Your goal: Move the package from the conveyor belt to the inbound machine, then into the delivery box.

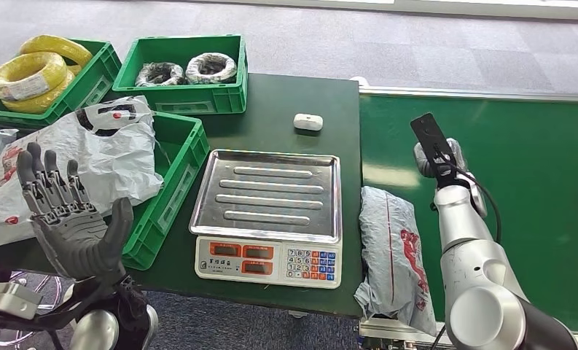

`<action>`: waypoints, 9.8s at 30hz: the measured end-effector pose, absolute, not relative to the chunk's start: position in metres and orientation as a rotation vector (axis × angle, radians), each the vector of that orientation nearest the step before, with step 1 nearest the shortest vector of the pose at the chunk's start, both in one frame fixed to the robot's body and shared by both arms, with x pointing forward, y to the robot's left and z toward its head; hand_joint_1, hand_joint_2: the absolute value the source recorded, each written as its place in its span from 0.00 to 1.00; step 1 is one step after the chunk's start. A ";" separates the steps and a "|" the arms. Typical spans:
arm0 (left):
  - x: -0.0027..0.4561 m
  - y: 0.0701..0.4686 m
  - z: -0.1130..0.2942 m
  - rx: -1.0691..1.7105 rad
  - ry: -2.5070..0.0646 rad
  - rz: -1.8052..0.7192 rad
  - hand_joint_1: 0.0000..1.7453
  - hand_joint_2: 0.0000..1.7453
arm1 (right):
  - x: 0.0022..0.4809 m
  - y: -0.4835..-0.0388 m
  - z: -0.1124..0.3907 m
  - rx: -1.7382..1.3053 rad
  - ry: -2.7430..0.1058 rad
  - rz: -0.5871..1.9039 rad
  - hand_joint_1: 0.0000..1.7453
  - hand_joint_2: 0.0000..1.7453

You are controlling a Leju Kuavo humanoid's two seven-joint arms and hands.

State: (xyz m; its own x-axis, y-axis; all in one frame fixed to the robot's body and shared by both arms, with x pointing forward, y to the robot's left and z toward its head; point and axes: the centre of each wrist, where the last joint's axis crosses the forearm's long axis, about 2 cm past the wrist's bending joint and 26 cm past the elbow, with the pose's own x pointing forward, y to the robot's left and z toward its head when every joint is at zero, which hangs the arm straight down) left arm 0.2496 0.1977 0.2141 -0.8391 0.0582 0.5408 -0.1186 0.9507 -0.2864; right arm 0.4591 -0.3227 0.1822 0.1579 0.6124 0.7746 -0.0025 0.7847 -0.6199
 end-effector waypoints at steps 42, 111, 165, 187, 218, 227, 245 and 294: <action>0.296 0.174 0.230 -0.088 -2.540 0.400 0.00 1.00 | 0.413 -0.219 0.110 -0.058 -1.053 0.800 0.99 1.00; 0.269 0.198 0.220 0.141 -2.519 0.504 0.00 1.00 | 0.440 -0.231 0.182 -1.260 -0.997 0.873 0.00 0.00; 0.274 0.210 0.200 0.092 -2.459 0.473 0.00 1.00 | 0.392 -0.311 0.077 -0.180 -1.112 1.136 1.00 0.00; 0.247 0.216 0.197 0.194 -2.445 0.507 0.00 1.00 | 0.384 -0.287 0.115 -0.700 -1.759 0.401 1.00 1.00; 0.264 0.192 0.209 0.095 -2.468 0.511 0.00 1.00 | 0.386 -0.237 0.312 -1.259 -2.322 -0.115 1.00 1.00; 0.273 0.185 0.214 0.028 -2.480 0.495 0.00 1.00 | 0.465 -0.189 0.331 -1.197 -2.007 0.499 1.00 1.00; 0.277 0.183 0.208 -0.031 -2.464 0.456 0.00 1.00 | 0.473 -0.133 0.293 -1.081 -1.885 1.256 1.00 1.00; 0.274 0.200 0.205 0.017 -2.474 0.454 0.00 1.00 | 0.389 -0.037 0.190 -0.572 -1.773 1.811 0.00 0.00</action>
